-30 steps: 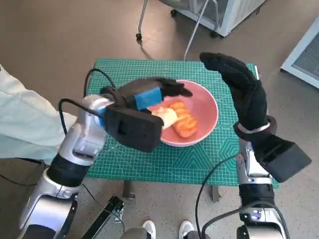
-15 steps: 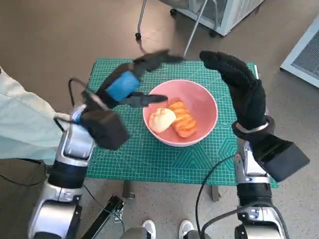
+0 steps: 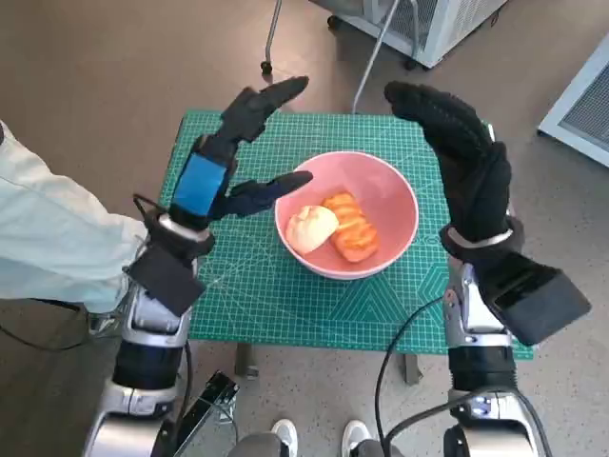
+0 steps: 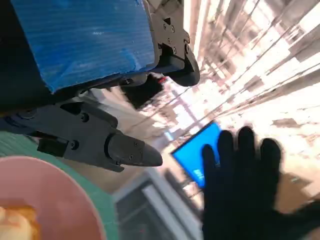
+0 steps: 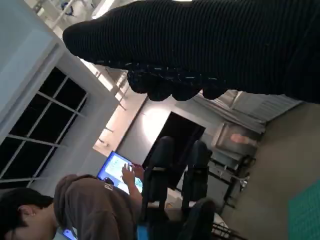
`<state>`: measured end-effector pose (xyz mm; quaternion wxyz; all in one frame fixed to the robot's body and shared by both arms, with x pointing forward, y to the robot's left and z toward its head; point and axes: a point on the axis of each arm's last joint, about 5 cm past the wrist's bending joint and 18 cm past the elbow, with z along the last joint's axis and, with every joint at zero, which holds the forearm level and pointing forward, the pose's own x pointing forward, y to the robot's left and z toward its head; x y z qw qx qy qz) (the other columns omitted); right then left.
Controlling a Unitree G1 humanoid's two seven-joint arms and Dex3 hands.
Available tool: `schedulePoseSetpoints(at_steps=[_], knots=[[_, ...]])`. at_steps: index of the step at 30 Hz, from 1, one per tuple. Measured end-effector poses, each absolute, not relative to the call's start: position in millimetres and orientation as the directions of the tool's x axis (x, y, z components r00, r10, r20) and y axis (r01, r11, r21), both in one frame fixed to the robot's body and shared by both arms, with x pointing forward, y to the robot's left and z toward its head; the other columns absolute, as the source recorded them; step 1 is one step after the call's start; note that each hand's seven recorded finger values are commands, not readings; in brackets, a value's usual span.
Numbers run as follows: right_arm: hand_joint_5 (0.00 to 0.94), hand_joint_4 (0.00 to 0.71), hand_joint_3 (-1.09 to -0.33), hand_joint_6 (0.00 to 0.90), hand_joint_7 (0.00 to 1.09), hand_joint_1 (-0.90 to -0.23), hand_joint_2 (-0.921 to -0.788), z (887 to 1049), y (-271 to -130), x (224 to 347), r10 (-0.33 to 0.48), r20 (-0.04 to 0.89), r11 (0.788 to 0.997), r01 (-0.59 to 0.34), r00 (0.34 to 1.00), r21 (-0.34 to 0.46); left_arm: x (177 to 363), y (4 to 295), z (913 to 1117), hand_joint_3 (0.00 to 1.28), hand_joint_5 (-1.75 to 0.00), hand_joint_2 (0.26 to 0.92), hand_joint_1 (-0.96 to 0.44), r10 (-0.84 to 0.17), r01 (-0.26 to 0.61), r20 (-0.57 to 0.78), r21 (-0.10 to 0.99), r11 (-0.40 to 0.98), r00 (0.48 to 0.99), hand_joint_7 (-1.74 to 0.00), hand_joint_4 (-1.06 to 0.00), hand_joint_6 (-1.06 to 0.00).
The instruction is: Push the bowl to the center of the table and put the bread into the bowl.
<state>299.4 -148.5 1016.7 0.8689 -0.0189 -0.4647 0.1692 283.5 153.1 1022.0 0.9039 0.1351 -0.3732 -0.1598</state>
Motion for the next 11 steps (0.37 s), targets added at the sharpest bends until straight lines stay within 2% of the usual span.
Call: schedulePoseSetpoints(at_steps=[5,11], knots=[[0.039,0.270,-0.818,-0.001,0.81,-0.671,-0.921,1018.1,-147.9,299.3,0.297,0.805,0.947,-0.267,0.514,-0.179,280.5,153.7,1025.0,0.17,0.00,0.921,-0.39,-0.376,0.202,0.671,0.325,0.924,0.639,-0.56,-0.37,-0.15],[0.039,0.271,-0.819,-0.001,0.80,-0.671,-0.921,1020.2,-146.4,298.9,0.291,0.809,0.950,-0.257,0.511,-0.178,279.2,151.5,1023.7,0.18,0.00,0.921,-0.37,-0.360,0.225,0.690,0.283,0.933,0.627,-0.61,-0.37,-0.12]])
